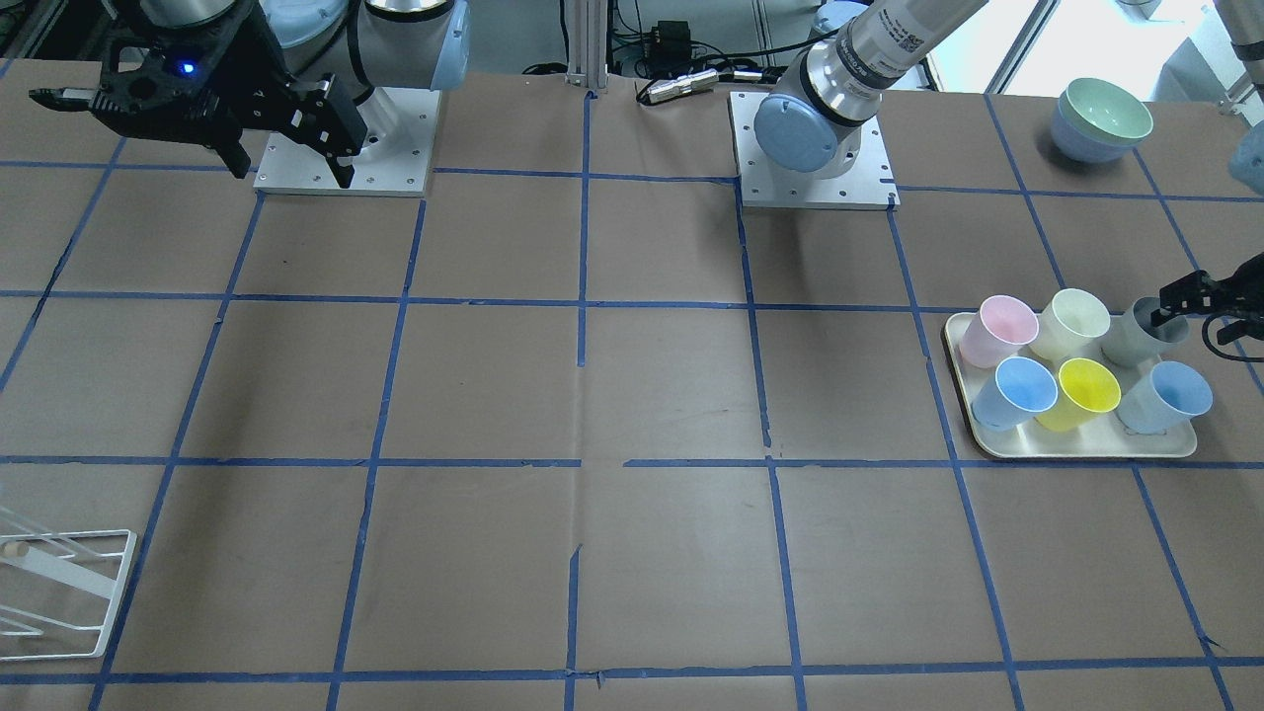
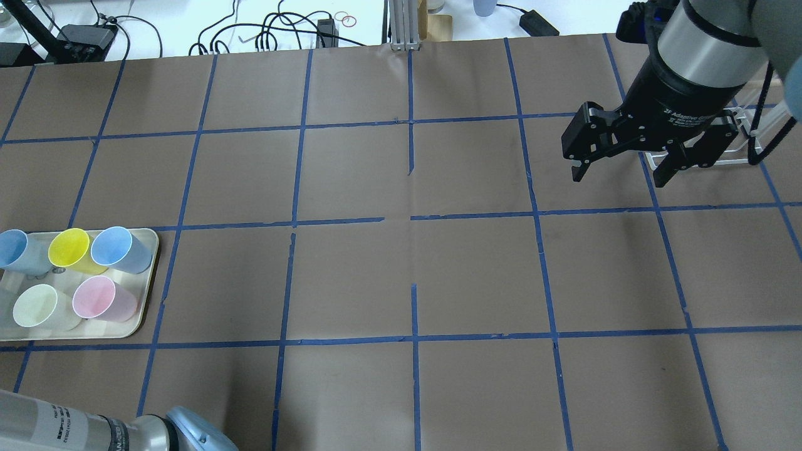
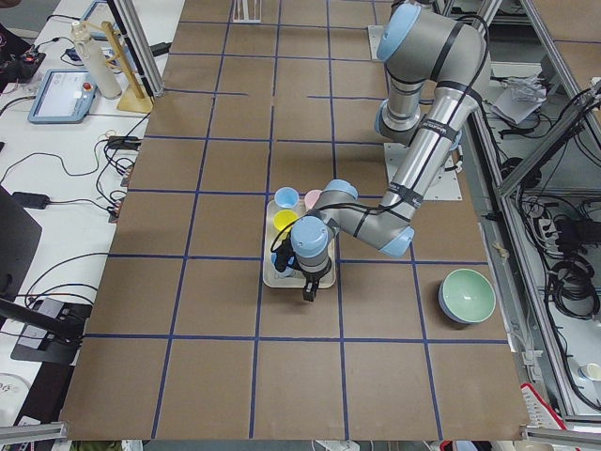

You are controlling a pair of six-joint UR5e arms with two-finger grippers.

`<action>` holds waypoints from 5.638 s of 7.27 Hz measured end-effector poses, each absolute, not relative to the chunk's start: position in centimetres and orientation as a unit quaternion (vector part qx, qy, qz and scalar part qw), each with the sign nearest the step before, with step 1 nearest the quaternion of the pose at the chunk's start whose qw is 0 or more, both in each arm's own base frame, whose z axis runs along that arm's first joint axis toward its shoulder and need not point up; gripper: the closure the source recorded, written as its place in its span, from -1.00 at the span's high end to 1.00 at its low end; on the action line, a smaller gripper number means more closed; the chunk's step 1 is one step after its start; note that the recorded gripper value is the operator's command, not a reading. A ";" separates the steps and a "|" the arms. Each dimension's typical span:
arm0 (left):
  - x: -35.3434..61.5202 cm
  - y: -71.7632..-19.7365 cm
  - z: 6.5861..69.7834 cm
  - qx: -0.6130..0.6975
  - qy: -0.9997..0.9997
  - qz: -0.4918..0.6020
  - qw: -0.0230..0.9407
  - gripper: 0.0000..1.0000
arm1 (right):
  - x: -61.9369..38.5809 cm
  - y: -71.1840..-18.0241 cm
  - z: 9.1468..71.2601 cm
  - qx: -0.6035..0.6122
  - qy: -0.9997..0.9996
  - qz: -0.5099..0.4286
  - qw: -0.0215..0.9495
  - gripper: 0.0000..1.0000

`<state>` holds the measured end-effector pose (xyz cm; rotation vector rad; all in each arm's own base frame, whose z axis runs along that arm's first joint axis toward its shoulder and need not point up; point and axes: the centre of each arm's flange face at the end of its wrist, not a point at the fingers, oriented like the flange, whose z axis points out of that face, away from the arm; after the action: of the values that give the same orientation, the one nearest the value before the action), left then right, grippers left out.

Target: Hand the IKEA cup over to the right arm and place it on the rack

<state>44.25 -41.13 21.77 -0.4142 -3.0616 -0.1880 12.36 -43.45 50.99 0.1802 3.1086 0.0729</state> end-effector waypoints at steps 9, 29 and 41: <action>44.5 -41.5 22.2 -0.139 -0.988 -0.060 0.028 -1.00 | 12.3 -43.4 51.0 0.057 0.998 0.024 0.013 1.00; -2.0 -54.7 41.6 0.071 -0.784 -0.095 0.610 -1.00 | 12.4 -47.2 51.3 0.144 0.768 0.005 0.624 1.00; -20.7 -51.1 46.7 0.080 -0.724 -0.119 0.674 -1.00 | 15.4 -47.8 47.5 0.113 0.685 -0.016 0.720 1.00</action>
<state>-20.73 -51.09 46.65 0.1808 -1.6298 -0.2668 15.36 -47.82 47.48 0.2495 1.5137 -0.0363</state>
